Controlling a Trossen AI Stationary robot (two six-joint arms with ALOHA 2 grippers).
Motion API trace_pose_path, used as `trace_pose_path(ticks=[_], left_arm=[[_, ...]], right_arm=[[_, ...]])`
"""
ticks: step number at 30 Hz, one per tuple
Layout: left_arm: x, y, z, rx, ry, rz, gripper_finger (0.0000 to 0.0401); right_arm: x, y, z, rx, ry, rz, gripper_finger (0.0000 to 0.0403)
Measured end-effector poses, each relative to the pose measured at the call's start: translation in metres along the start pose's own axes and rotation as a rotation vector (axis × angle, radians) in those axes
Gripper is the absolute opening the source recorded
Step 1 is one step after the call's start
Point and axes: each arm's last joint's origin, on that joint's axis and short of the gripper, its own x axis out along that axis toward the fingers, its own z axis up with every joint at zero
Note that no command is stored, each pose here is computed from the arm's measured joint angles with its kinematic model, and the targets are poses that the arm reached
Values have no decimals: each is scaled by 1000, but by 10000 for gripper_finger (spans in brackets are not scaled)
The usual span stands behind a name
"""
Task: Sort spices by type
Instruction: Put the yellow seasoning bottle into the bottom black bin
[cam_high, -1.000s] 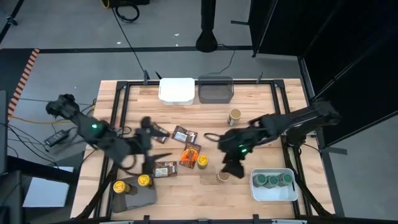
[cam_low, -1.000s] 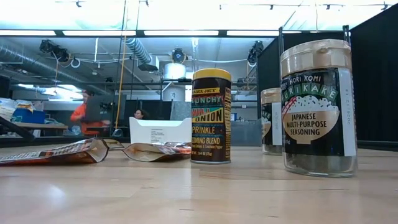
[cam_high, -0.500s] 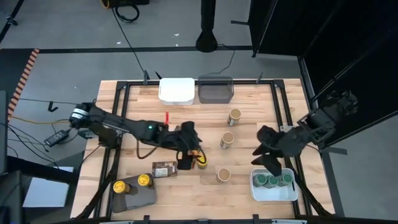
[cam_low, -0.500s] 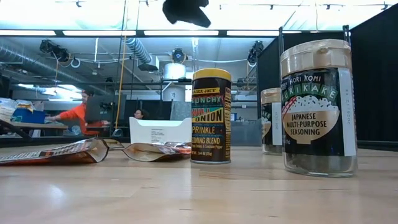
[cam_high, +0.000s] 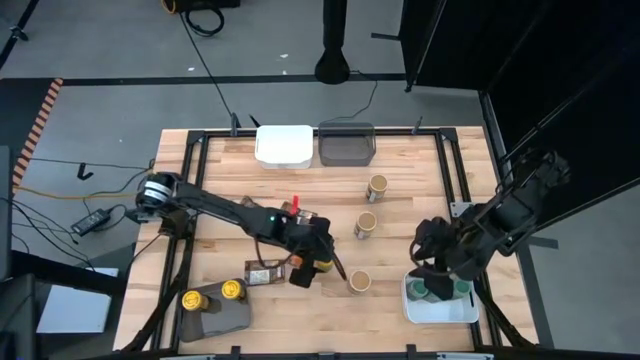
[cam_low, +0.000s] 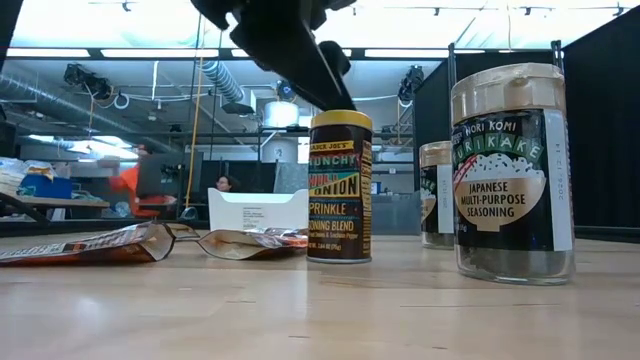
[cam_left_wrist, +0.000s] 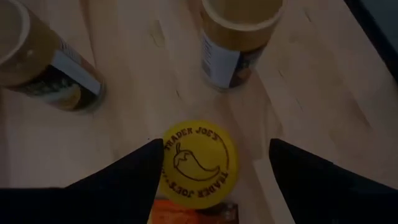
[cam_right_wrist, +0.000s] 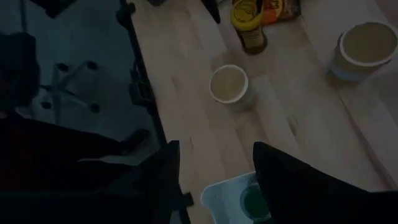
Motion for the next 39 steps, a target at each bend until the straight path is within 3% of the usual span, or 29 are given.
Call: trace_pose_path(ticks=[16,39], left_arm=[[5,12,1,23,11,65,277],[3,12,4,79,27,17,323]], right_arm=[[5,4,-1,19,9,-5,212],[5,3,-1,7,-8,-18,212]])
